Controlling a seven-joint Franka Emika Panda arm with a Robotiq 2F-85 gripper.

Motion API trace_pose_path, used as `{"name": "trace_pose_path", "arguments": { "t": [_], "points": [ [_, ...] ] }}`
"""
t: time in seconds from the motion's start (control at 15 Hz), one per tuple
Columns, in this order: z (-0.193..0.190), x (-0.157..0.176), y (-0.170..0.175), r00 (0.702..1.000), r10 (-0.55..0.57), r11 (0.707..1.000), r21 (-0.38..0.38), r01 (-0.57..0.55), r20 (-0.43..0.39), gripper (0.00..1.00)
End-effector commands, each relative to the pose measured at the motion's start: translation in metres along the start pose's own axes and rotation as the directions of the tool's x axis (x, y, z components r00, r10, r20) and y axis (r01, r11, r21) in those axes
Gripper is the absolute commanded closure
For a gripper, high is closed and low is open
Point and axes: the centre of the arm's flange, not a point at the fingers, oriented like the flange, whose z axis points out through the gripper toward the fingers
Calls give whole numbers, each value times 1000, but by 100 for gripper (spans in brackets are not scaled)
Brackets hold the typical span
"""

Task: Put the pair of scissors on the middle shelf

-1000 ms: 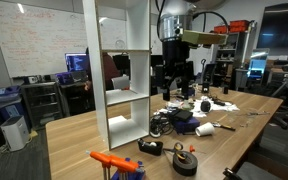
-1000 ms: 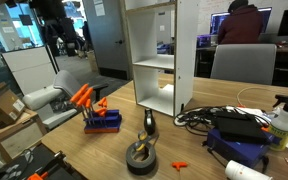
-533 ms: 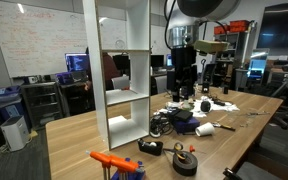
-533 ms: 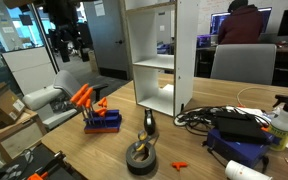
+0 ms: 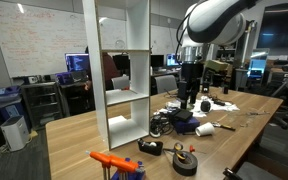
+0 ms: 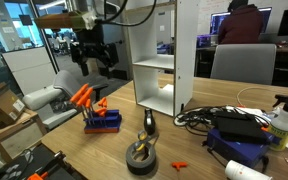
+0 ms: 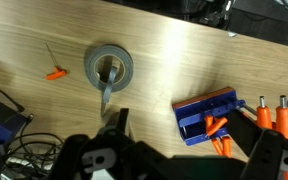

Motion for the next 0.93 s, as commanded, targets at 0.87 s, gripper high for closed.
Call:
{"name": "trace_pose_path", "arguments": {
  "t": [0.87],
  "points": [
    [111,51,94,962,248,969,43,-245,-114,0]
  ]
}}
